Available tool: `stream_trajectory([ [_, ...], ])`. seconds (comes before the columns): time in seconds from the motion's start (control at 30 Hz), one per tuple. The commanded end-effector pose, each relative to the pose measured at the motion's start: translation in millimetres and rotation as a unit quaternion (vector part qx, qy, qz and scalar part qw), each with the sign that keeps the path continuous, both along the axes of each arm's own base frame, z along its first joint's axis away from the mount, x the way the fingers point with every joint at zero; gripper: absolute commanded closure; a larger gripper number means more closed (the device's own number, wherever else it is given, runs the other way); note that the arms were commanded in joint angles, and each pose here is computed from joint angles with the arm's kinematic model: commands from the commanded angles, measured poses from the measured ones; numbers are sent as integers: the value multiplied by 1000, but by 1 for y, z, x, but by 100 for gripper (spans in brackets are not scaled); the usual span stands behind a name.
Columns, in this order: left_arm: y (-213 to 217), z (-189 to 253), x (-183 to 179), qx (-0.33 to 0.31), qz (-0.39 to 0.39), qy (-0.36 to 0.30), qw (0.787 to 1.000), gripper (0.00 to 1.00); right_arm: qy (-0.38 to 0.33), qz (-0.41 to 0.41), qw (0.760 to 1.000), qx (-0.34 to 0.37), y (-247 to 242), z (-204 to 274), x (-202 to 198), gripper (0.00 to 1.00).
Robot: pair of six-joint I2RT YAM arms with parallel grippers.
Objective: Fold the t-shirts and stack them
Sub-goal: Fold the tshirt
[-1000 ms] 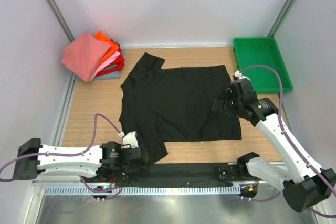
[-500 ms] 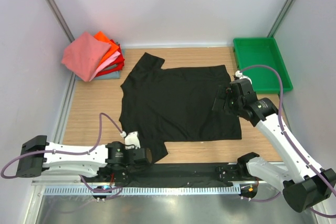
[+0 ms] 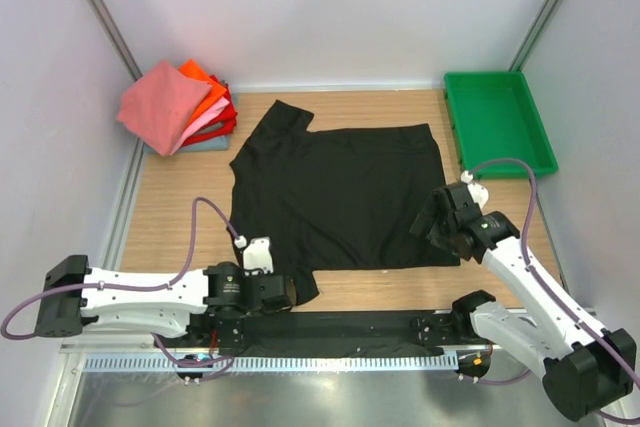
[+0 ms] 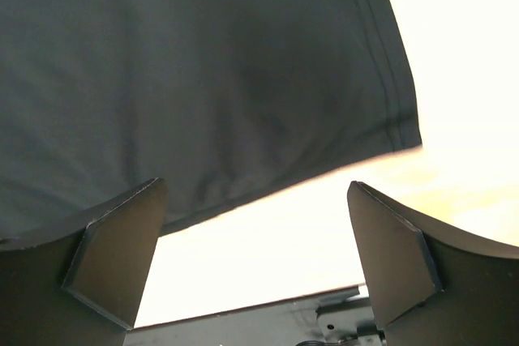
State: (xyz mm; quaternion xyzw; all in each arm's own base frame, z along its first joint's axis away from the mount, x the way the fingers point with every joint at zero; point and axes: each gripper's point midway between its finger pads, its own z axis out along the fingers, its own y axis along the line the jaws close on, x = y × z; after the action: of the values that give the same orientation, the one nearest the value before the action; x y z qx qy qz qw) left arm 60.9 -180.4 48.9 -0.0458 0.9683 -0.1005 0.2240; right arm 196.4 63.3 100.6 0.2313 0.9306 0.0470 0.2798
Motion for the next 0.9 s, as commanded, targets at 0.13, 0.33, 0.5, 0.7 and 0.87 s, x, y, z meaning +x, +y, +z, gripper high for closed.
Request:
stream_trajectory([
  [0.13,-3,3,22,-17,-26,-38,999,100,18,-169,981,90,-27,-39,-14,0],
  [0.33,-4,9,29,-14,-38,-46,998,100,47,-235,969,63,-60,-51,-22,10],
  [0.5,-4,11,32,-21,-43,-45,998,100,59,-263,960,77,-69,-67,-22,17],
  [0.7,-1,11,33,-19,-44,-43,998,100,63,-278,955,85,-75,-81,-21,27],
  [0.87,1,8,33,-16,-42,-39,998,100,68,-277,955,86,-76,-90,-19,37],
])
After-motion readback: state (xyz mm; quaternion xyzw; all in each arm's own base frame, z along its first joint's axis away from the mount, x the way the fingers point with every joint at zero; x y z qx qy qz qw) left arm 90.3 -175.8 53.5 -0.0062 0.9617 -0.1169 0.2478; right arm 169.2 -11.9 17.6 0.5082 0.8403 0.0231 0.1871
